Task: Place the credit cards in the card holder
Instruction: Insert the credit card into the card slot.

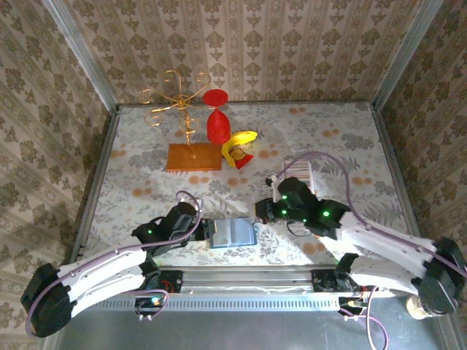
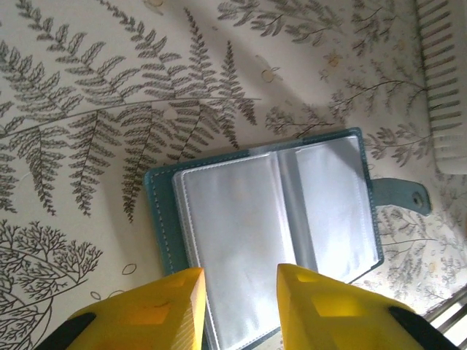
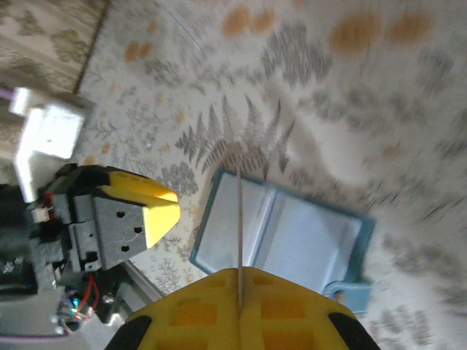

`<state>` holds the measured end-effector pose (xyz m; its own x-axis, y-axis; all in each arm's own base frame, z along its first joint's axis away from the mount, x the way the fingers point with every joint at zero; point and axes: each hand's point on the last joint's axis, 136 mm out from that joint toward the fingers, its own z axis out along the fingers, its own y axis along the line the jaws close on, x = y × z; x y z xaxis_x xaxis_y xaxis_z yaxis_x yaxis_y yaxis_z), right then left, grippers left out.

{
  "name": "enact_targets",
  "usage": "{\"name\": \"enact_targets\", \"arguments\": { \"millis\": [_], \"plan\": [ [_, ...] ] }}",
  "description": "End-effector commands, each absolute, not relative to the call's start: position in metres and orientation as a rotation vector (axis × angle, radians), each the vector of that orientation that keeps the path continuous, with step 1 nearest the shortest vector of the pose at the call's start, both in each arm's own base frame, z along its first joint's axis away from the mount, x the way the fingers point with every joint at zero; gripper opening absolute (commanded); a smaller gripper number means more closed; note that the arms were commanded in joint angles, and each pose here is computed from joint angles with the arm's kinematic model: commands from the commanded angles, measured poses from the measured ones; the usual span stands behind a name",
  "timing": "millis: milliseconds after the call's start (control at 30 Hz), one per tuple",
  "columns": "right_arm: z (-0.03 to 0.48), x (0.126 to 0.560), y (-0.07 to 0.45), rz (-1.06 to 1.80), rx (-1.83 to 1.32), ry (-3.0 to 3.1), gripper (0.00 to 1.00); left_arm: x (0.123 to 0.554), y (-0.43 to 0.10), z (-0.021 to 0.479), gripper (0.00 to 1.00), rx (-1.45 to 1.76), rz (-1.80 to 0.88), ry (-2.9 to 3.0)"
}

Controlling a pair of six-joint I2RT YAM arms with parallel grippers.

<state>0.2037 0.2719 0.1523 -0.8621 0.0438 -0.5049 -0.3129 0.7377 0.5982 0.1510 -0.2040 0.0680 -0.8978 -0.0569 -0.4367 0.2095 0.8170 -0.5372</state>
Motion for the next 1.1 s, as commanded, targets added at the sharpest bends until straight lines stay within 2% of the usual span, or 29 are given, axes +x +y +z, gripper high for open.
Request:
{"name": "enact_targets", "arguments": {
  "millis": [0,333,1067],
  "plan": [
    [0.14,0.198,0.308,1.177,0.081,2.529,0.0,0.148,-0.201,0.058,0.32,0.088,-0.798,2.611],
    [0.068,0.197,0.336,1.063,0.147,2.675,0.0,0.144,-0.207,0.044,0.32,0.108,-0.778,2.67],
    [0.046,0.196,0.345,1.037,0.164,2.706,0.0,0.136,-0.2,0.023,0.27,0.105,-0.734,2.711]
  ]
}}
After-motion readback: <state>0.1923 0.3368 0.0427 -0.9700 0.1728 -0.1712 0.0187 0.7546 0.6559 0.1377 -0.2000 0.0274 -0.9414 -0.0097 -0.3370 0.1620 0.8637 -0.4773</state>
